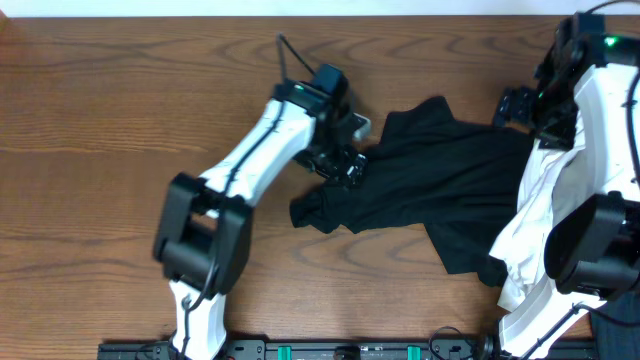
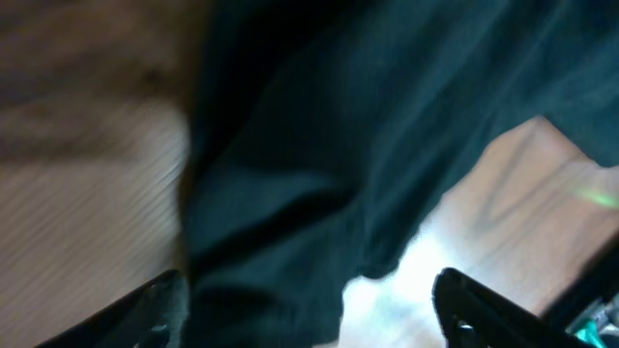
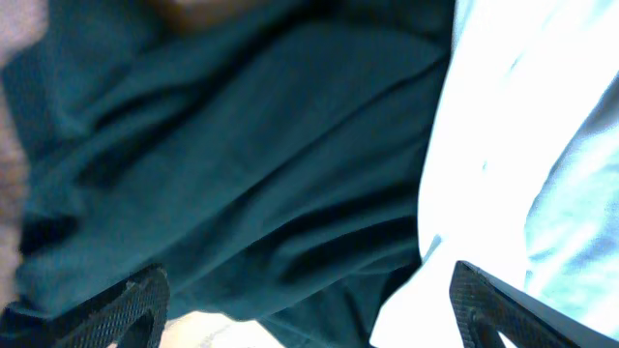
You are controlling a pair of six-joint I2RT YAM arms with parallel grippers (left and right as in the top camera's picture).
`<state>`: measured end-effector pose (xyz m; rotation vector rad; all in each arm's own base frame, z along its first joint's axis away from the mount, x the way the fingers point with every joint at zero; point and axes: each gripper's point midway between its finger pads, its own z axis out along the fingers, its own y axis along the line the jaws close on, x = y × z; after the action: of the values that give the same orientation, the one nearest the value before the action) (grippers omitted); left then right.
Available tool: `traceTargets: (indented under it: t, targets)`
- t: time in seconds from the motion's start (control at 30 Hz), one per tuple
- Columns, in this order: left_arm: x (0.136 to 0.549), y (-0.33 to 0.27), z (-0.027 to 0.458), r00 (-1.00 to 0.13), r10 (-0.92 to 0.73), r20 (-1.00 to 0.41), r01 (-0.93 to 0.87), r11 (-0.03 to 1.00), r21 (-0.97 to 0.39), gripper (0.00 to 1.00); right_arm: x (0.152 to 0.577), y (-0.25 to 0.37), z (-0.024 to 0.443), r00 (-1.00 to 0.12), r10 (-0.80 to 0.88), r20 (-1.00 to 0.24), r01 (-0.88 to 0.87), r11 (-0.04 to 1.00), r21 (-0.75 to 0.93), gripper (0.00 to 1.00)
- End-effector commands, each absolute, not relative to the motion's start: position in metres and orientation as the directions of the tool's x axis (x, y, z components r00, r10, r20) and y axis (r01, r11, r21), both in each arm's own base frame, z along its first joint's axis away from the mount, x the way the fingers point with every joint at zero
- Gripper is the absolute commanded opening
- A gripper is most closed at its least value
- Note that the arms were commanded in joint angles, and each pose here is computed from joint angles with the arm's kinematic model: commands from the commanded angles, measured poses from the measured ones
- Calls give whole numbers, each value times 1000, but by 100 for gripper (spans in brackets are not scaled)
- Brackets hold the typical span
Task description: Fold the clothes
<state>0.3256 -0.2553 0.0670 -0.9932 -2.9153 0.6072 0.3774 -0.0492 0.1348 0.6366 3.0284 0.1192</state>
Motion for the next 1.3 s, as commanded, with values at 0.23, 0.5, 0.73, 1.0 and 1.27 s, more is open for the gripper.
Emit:
traceTargets:
  t: [0.23, 0.5, 0.73, 1.0, 1.27]
  targets:
    - [327, -257, 38, -777, 624, -85, 614, 720, -323, 19, 333, -86, 62, -865, 501, 16, 491, 853, -178, 84]
    - [335, -221, 31, -837, 547, 5, 539, 826, -164, 6, 308, -107, 22, -797, 603, -8, 586, 771, -248, 34]
    - [327, -235, 35, -837, 547, -3, 526, 804, -276, 6, 283, -120, -2, -727, 687, 28, 665, 713, -224, 1]
    - [324, -261, 42, -830, 555, -56, 531, 756, -383, 35, 280, -122, -4, -717, 694, 72, 679, 718, -156, 1]
    - [341, -286, 47, -809, 559, -183, 579, 701, -416, 78, 281, -119, -4, -719, 691, 78, 678, 721, -143, 1]
